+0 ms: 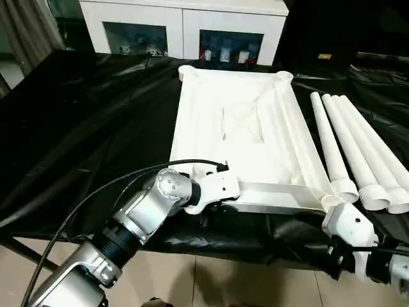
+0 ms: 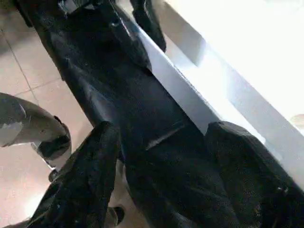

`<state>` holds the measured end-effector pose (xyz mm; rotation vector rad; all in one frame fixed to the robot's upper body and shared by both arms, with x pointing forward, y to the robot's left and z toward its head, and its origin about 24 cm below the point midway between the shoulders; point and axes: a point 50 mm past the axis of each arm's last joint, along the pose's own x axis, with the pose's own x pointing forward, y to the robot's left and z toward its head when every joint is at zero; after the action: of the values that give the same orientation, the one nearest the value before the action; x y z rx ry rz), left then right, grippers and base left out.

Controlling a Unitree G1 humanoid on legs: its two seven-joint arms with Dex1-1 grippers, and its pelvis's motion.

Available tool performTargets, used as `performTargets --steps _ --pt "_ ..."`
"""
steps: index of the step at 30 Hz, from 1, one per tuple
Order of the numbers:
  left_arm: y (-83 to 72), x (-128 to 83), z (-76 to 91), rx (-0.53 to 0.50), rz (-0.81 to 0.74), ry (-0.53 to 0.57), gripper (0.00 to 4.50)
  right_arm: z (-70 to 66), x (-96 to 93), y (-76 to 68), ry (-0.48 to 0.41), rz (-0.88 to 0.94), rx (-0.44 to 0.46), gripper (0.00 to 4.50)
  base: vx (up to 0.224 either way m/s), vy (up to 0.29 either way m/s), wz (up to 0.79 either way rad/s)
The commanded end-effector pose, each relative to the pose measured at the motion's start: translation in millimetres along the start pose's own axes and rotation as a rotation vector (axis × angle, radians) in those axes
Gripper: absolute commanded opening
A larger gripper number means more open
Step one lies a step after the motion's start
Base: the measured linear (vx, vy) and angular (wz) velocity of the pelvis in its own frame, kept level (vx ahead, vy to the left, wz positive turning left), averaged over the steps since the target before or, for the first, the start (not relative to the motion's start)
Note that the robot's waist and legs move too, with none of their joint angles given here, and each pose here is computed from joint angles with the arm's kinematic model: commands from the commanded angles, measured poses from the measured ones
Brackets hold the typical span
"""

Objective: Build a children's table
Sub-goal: Move table base

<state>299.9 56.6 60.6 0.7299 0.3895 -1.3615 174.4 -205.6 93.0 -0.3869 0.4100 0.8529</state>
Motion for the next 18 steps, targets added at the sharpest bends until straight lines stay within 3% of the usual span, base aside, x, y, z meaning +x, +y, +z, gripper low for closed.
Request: performTargets --steps 1,8,15,18 --pt "1.7 -0.8 -5.4 0.000 -0.003 0.027 0.74 5.3 0.1 3.3 -0.016 0.017 -0.021 3.17 0.000 0.000 0.00" --pt "3.2 -5.3 -14.8 -0.063 0.012 0.009 0.16 9.6 6.5 4.2 -0.059 -0.003 -0.019 3.17 0.000 0.000 0.00" --pt "6.7 -17.4 -25.6 -0.095 0.047 0.026 0.03 10.5 10.0 4.7 -0.065 0.006 -0.026 3.17 0.000 0.000 0.00" --pt "8.3 -31.1 -37.6 -0.130 0.081 0.048 0.03 11.0 11.9 3.5 -0.070 0.000 -0.030 3.17 0.000 0.000 0.00"
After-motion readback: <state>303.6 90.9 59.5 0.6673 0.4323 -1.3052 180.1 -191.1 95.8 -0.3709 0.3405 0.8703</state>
